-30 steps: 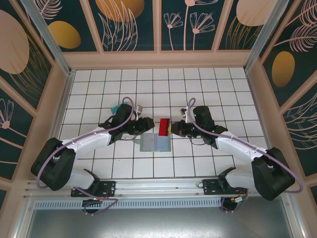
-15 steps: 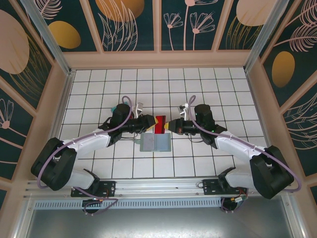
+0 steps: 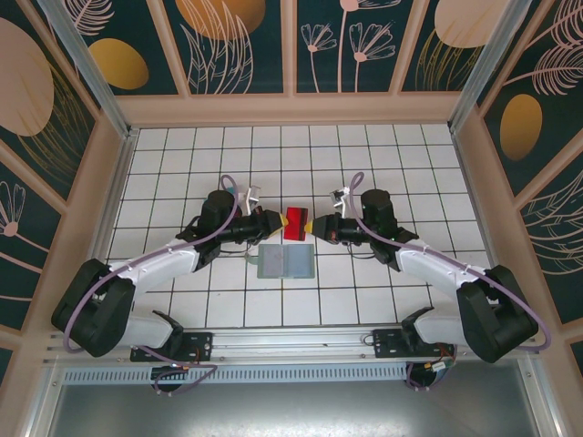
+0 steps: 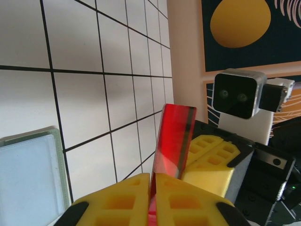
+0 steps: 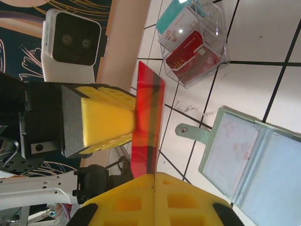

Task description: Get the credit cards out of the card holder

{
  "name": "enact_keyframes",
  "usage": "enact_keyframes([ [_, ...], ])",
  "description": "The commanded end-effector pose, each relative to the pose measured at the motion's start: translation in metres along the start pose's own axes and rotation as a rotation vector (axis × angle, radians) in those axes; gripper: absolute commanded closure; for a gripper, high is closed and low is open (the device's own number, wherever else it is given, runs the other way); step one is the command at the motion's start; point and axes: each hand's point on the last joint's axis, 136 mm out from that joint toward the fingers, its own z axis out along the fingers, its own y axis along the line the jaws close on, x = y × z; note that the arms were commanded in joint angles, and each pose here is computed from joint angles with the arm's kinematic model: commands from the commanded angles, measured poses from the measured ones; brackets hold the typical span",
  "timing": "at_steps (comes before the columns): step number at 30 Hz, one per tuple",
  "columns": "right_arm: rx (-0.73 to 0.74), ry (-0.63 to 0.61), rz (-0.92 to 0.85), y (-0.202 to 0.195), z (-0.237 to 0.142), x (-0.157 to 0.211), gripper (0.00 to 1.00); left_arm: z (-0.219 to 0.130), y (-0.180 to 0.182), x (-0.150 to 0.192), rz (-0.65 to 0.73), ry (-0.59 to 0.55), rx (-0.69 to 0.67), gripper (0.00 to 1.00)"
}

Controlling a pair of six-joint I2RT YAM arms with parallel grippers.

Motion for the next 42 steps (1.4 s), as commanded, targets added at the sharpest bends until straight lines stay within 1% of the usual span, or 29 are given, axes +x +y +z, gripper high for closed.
enact_keyframes([
  [1, -0.046, 0.016, -0.018, 0.007, 0.001, 0.002, 1.00, -0.005, -0.027, 0.003, 0.070, 0.014, 0.096, 0.95],
  [2, -0.046, 0.015, -0.019, 0.007, 0.001, 0.002, 1.00, -0.005, -0.028, 0.003, 0.075, 0.012, 0.098, 1.00],
  [4, -0.042, 0.016, -0.020, 0.007, 0.000, 0.002, 1.00, -0.007, -0.029, 0.002, 0.083, 0.008, 0.100, 1.00],
  [5, -0.038, 0.016, -0.021, 0.006, 0.000, 0.003, 0.98, -0.007, -0.030, 0.002, 0.087, 0.005, 0.097, 1.00],
  [6, -0.034, 0.018, -0.023, 0.005, 0.000, 0.003, 0.93, -0.008, -0.030, 0.001, 0.093, 0.003, 0.090, 1.00],
  [7, -0.026, 0.017, -0.022, 0.004, 0.000, 0.003, 0.84, -0.008, -0.028, 0.002, 0.101, 0.007, 0.073, 1.00],
  [8, -0.014, 0.016, -0.022, 0.001, -0.001, 0.004, 0.69, -0.008, -0.026, 0.002, 0.112, 0.009, 0.052, 1.00],
  [9, -0.006, 0.013, -0.022, 0.000, -0.001, 0.005, 0.58, -0.009, -0.023, 0.002, 0.125, 0.012, 0.028, 1.00],
  [12, 0.023, -0.001, -0.024, -0.004, -0.004, 0.005, 0.35, -0.013, -0.015, -0.005, 0.199, 0.006, -0.075, 1.00],
  [14, 0.034, -0.012, -0.038, -0.004, -0.007, 0.004, 0.26, -0.019, -0.006, -0.010, 0.256, 0.006, -0.168, 1.00],
  [17, 0.048, -0.023, -0.063, -0.001, -0.010, 0.002, 0.18, -0.030, 0.008, -0.020, 0.364, -0.003, -0.321, 1.00],
  [21, 0.067, -0.033, -0.094, 0.001, -0.013, -0.001, 0.13, -0.047, 0.016, -0.038, 0.513, -0.034, -0.489, 1.00],
  [26, 0.070, -0.048, -0.135, 0.007, -0.016, -0.004, 0.03, -0.069, 0.020, -0.053, 0.751, -0.045, -0.636, 1.00],
  [27, 0.076, -0.052, -0.144, 0.008, -0.017, -0.004, 0.02, -0.073, 0.012, -0.060, 0.801, -0.063, -0.654, 1.00],
  [28, 0.082, -0.057, -0.155, 0.008, -0.017, -0.005, 0.01, -0.078, 0.013, -0.065, 0.851, -0.062, -0.693, 1.00],
  [30, 0.102, -0.080, -0.167, 0.008, -0.019, -0.007, 0.01, -0.087, 0.023, -0.071, 0.920, -0.038, -0.792, 1.00],
  [32, 0.120, -0.113, -0.185, 0.009, -0.022, -0.009, 0.01, -0.092, 0.034, -0.074, 0.984, 0.015, -0.867, 1.00],
  [33, 0.123, -0.127, -0.199, 0.010, -0.024, -0.010, 0.01, -0.092, 0.038, -0.074, 1.006, 0.041, -0.885, 1.00],
  [37, 0.128, -0.194, -0.250, 0.014, -0.033, -0.015, 0.01, -0.096, 0.047, -0.079, 1.116, 0.073, -0.944, 1.00],
  [40, 0.134, -0.215, -0.278, 0.016, -0.038, -0.015, 0.01, -0.101, 0.056, -0.085, 1.220, 0.102, -1.010, 1.00],
  [41, 0.137, -0.220, -0.283, 0.015, -0.039, -0.015, 0.01, -0.102, 0.065, -0.083, 1.242, 0.129, -1.033, 1.00],
  [42, 0.139, -0.221, -0.286, 0.015, -0.039, -0.015, 0.01, -0.102, 0.065, -0.084, 1.261, 0.132, -1.031, 1.00],
])
